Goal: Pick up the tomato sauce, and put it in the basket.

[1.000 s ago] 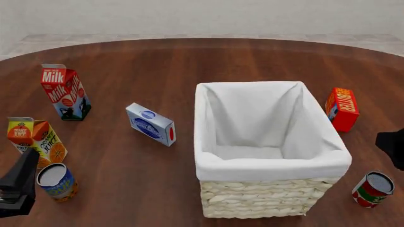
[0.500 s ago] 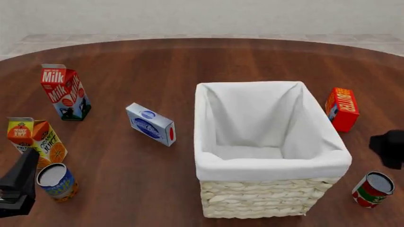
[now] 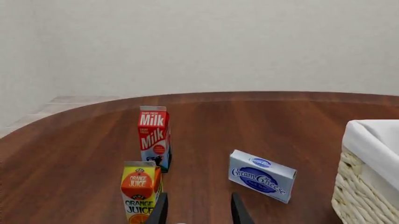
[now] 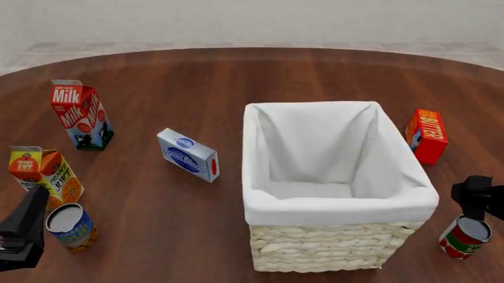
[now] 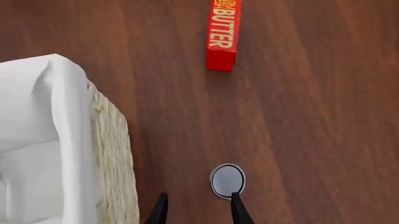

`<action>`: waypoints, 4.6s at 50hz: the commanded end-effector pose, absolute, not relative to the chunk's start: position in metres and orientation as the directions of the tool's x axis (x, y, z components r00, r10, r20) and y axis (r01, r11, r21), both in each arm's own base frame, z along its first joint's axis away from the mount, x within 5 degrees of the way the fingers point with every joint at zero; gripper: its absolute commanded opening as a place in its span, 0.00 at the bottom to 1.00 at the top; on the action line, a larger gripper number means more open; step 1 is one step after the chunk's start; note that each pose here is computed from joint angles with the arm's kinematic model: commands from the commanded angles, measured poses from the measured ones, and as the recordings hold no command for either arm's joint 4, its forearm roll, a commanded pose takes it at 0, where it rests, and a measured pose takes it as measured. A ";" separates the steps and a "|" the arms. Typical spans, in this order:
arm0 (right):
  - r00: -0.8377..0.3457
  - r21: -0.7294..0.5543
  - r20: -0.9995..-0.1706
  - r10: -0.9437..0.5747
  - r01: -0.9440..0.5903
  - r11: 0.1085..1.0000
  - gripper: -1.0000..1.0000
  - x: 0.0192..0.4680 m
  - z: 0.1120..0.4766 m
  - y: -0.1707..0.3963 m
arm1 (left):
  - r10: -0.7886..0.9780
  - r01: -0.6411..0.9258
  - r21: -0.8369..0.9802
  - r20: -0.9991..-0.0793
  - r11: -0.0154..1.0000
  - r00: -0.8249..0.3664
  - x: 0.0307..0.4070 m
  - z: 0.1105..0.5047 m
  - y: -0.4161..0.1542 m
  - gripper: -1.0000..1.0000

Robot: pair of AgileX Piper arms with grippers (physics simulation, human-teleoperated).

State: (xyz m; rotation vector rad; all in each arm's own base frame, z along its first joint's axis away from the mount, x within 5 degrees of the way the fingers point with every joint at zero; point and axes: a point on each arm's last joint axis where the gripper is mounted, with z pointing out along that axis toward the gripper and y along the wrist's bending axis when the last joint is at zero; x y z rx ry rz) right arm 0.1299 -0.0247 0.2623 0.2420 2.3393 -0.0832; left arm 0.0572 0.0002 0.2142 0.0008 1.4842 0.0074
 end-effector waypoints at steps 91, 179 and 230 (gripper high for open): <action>-0.772 -0.057 -0.614 0.162 0.248 0.967 1.00 0.159 0.194 -0.053 | 0.005 -0.005 0.005 -0.996 1.000 0.086 0.057 0.214 0.000 1.00; -0.840 -0.087 -0.520 0.155 0.233 0.969 1.00 0.161 0.146 -0.064 | 0.006 -0.004 0.005 -0.996 1.000 0.087 0.057 0.214 0.000 1.00; -0.762 -0.080 -0.643 0.080 0.171 0.982 0.00 0.117 0.234 -0.032 | 0.006 -0.004 0.005 -0.996 1.000 0.087 0.057 0.214 0.000 1.00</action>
